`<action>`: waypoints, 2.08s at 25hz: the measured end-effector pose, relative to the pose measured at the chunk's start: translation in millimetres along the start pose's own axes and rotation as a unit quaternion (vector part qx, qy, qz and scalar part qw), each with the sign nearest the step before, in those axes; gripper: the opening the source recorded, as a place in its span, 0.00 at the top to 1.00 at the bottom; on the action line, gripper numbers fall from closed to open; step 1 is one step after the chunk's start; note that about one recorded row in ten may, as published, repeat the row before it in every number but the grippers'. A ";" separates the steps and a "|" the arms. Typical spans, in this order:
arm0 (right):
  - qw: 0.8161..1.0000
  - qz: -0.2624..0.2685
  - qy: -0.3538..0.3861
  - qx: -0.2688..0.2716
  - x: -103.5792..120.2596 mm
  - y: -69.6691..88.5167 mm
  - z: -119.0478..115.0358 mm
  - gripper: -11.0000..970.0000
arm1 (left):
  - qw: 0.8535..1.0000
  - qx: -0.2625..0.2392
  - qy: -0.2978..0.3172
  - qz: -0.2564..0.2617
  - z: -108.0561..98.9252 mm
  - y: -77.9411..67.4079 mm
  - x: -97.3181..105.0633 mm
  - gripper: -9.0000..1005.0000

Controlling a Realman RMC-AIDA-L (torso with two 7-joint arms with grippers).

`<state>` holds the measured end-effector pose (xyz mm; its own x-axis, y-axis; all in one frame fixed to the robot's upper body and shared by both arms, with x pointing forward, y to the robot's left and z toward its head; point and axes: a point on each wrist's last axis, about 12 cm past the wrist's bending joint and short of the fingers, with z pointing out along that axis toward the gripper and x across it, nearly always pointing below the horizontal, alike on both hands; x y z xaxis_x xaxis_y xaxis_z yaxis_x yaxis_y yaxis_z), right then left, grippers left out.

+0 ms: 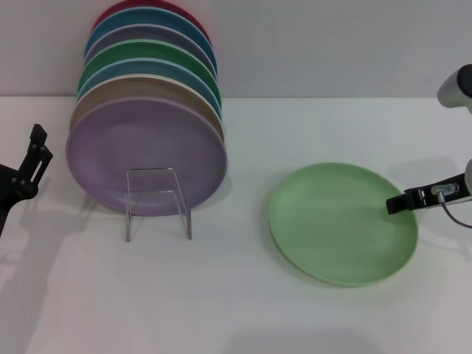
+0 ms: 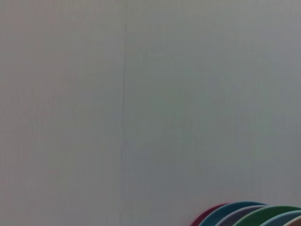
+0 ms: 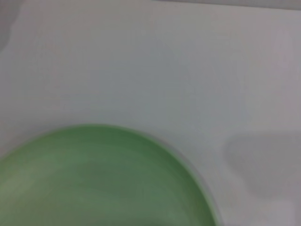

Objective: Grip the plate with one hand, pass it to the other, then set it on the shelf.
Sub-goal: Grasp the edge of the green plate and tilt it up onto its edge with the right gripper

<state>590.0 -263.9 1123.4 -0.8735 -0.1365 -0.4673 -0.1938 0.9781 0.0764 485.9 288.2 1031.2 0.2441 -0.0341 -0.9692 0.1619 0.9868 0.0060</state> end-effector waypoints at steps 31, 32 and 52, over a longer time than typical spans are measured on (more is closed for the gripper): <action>1.000 -0.009 0.024 -0.006 0.7 7.6 10.0 0.73 | 1.000 -0.004 0.000 0.003 -0.2 2.6 -0.1 0.18; 1.000 -0.010 0.024 -0.007 0.5 8.0 10.0 0.74 | 1.000 -0.004 0.000 0.003 -0.2 2.5 -0.1 0.18; 0.999 -0.038 -0.008 0.000 -4.7 10.4 1.3 0.94 | 1.000 -0.005 0.001 0.001 -1.4 2.4 0.0 0.18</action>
<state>592.7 -252.9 1125.3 -0.8485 -0.2077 -0.4866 -0.2591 0.9650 0.0400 484.9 290.7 1030.8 0.2431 -0.0314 -0.9695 0.1515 0.9884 0.0060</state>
